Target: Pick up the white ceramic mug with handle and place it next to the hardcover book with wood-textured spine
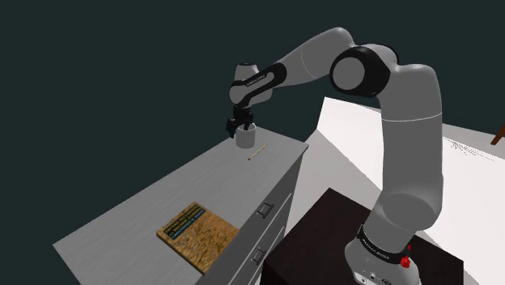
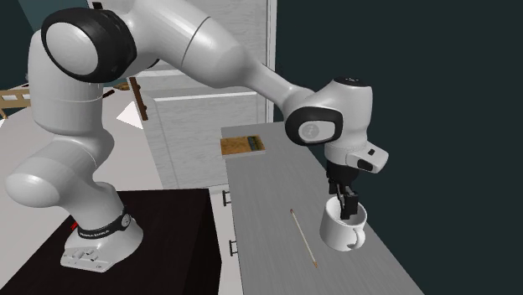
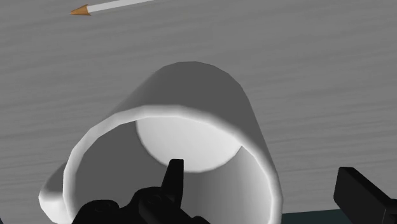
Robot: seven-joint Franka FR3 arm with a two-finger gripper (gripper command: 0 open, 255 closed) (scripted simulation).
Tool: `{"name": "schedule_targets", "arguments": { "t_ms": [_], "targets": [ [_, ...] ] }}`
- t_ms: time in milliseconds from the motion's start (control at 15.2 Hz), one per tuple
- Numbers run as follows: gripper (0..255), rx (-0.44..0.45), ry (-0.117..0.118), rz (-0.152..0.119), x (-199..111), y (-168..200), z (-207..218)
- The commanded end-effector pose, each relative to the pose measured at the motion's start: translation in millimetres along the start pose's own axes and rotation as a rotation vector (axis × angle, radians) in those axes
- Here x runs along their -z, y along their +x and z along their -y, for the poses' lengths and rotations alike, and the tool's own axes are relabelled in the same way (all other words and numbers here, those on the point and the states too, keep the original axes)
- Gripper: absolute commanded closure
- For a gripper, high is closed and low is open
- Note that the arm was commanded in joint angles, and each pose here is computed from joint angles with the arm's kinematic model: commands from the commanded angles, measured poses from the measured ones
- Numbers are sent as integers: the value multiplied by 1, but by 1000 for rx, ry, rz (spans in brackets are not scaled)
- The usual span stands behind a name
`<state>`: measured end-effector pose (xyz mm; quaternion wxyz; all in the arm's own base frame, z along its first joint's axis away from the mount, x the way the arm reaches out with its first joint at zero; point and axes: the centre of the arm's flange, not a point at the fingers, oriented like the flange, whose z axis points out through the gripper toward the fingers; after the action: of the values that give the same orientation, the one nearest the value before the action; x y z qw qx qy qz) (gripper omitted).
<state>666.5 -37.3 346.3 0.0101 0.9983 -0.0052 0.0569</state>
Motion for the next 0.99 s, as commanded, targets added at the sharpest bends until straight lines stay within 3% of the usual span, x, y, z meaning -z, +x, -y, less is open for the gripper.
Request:
{"name": "schedule_targets", "arguments": {
  "t_ms": [0, 132, 198, 924],
  "targets": [
    [0, 0, 0, 0, 0, 0, 0],
    [0, 0, 0, 0, 0, 0, 0],
    [255, 0, 0, 0, 0, 0, 0],
    [255, 0, 0, 0, 10, 1, 0]
  ]
}}
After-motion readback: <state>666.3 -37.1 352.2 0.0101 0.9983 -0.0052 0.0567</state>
